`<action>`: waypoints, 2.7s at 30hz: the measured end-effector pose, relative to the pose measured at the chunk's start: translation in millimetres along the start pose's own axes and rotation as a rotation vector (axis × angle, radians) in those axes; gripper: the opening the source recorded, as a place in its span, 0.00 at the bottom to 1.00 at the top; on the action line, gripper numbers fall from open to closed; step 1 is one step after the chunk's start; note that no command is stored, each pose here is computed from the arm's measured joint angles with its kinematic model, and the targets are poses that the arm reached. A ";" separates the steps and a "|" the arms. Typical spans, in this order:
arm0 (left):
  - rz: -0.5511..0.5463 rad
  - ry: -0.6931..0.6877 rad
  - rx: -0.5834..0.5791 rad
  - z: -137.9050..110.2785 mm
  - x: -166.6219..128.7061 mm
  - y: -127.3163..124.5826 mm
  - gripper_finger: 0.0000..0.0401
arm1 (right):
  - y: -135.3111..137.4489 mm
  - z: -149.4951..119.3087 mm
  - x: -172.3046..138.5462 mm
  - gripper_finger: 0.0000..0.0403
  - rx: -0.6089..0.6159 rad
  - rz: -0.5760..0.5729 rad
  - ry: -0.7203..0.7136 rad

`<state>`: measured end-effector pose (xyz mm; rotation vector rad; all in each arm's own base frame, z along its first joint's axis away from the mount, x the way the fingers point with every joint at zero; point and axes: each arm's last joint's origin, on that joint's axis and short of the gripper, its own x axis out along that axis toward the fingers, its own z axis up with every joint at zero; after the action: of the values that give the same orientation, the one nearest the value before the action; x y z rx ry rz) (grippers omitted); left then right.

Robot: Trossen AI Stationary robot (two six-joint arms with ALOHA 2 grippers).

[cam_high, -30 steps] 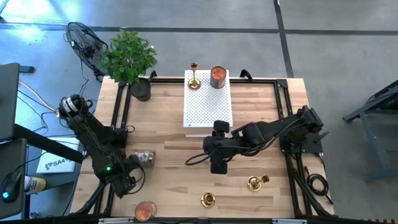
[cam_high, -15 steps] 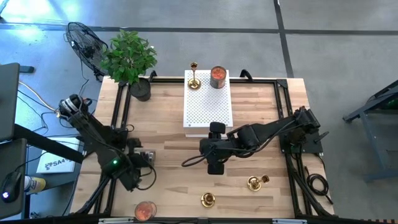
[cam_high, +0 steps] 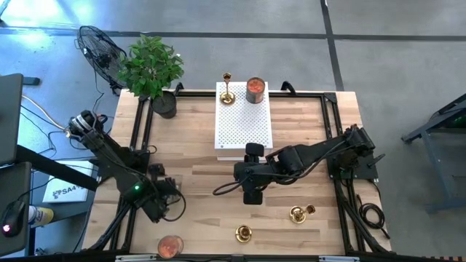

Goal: Pick & Place candle stick holders
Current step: Put the brown scented candle on the shelf

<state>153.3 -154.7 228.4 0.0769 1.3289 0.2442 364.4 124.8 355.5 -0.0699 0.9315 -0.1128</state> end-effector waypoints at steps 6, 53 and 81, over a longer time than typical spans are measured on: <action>-0.027 0.001 -0.010 0.9 0.0 -2.0 0.99 | 0.0 0.0 0.0 0.52 0.000 0.000 0.000; -0.228 -0.082 -0.047 -11.3 53.8 -17.7 0.86 | -0.7 3.3 -0.5 0.52 -0.042 -0.033 -0.041; 0.202 -0.916 0.187 73.1 -101.2 -22.8 0.86 | 51.4 7.7 -21.4 0.52 -0.321 0.086 -0.264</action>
<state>204.9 -193.1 337.9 0.4301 0.4250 0.2138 361.4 178.5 371.5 -0.3342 0.6804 0.1249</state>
